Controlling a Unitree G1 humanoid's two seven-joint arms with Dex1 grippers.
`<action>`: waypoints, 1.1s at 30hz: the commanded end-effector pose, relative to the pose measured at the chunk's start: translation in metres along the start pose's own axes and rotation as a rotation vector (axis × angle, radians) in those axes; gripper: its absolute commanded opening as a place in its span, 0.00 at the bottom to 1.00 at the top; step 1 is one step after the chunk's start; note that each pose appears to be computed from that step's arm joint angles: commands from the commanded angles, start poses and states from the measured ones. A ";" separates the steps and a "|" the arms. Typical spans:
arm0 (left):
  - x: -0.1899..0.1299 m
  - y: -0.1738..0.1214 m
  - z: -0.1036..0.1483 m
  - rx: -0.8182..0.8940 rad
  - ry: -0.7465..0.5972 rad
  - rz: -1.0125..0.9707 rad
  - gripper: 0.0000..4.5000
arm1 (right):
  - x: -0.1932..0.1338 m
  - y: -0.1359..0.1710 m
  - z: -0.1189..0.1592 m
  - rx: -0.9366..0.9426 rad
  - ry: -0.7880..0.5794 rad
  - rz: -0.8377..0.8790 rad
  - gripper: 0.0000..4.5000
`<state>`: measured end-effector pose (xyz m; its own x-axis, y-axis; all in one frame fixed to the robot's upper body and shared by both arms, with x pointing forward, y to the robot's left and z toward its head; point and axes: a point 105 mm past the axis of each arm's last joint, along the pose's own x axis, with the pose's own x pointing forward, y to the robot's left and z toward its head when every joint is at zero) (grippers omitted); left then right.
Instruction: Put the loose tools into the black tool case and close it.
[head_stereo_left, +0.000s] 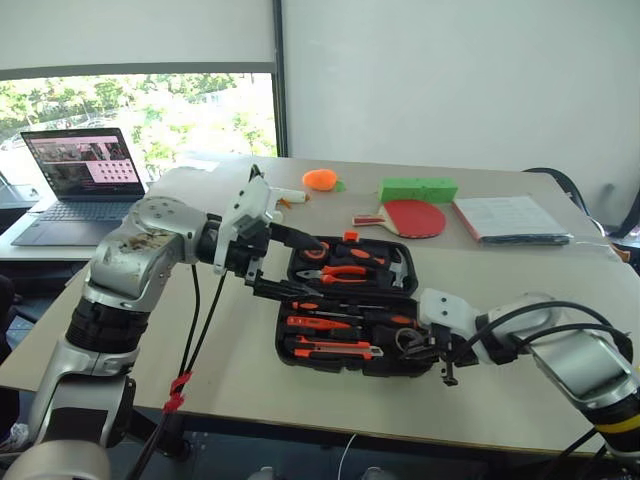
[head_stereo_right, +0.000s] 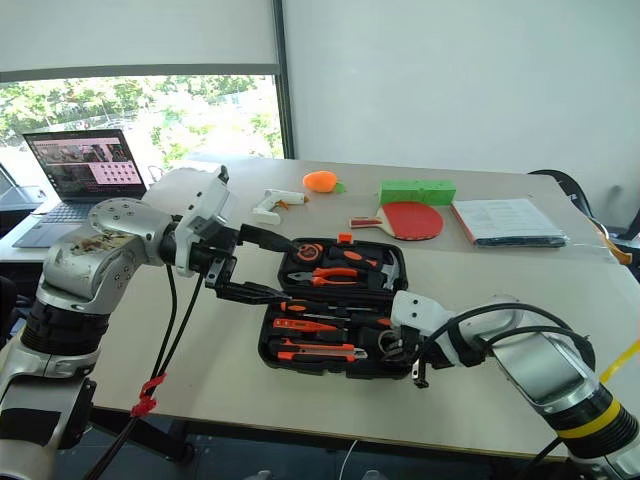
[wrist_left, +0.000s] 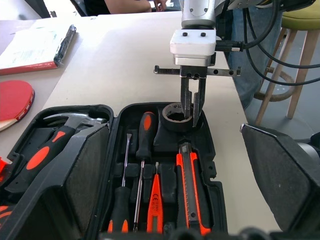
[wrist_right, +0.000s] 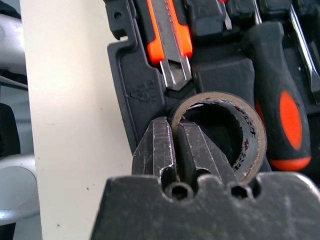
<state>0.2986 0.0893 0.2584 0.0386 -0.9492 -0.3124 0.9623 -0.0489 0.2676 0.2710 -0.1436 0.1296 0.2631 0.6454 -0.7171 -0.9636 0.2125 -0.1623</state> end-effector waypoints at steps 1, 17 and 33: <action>-0.002 0.003 0.013 0.062 -0.007 0.008 1.00 | 0.000 0.008 0.002 -0.020 0.016 0.015 0.19; -0.003 0.006 0.014 0.074 -0.003 0.016 1.00 | -0.016 0.004 0.006 0.026 0.004 -0.028 0.95; -0.055 0.038 -0.092 -0.188 0.275 0.409 0.83 | -0.083 -0.057 -0.021 0.266 -0.119 -0.434 0.62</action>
<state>0.3508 0.1594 0.2042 0.4010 -0.8071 -0.4333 0.9160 0.3479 0.1996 0.2939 -0.2120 0.1806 0.5859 0.5867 -0.5589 -0.7748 0.6078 -0.1742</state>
